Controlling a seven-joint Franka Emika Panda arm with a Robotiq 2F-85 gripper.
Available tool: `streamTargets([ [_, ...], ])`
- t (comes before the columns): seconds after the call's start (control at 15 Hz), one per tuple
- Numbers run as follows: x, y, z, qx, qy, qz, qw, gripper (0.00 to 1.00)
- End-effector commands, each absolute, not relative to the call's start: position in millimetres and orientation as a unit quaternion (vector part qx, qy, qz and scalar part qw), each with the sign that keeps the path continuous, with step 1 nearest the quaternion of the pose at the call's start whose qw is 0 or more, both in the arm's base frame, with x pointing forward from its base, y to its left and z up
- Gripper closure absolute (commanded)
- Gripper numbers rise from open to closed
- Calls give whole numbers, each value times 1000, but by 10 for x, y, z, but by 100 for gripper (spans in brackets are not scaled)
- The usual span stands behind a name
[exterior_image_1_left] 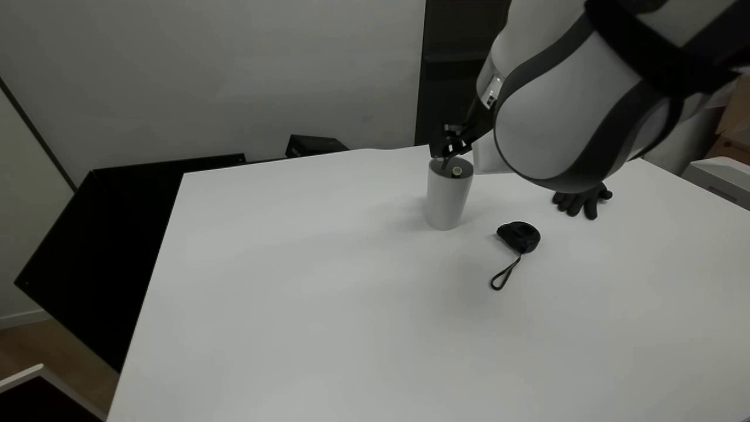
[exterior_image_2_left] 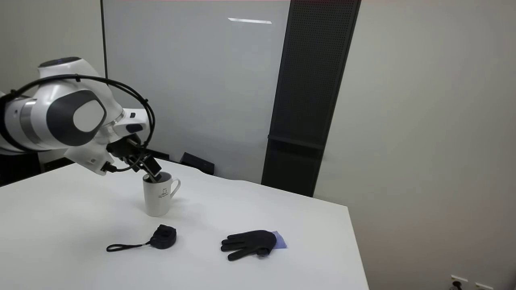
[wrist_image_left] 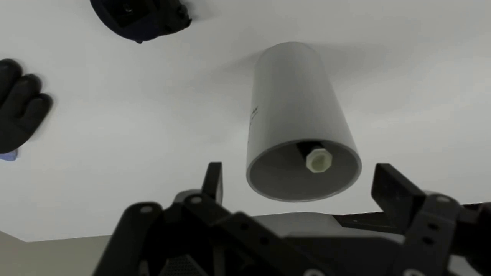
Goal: Put the marker inside the mug cup then put it back on the table
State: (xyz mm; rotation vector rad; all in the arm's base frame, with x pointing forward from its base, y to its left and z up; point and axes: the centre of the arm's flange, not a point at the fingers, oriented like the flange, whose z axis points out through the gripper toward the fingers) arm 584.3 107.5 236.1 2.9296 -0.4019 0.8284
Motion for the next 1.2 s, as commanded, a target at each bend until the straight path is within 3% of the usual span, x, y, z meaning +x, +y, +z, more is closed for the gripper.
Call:
streamTargets([
  [0.0, 5849, 1071, 2360, 953, -130, 269, 35, 0],
  [1.13, 5935, 1188, 2154, 949, -117, 288, 47, 0],
])
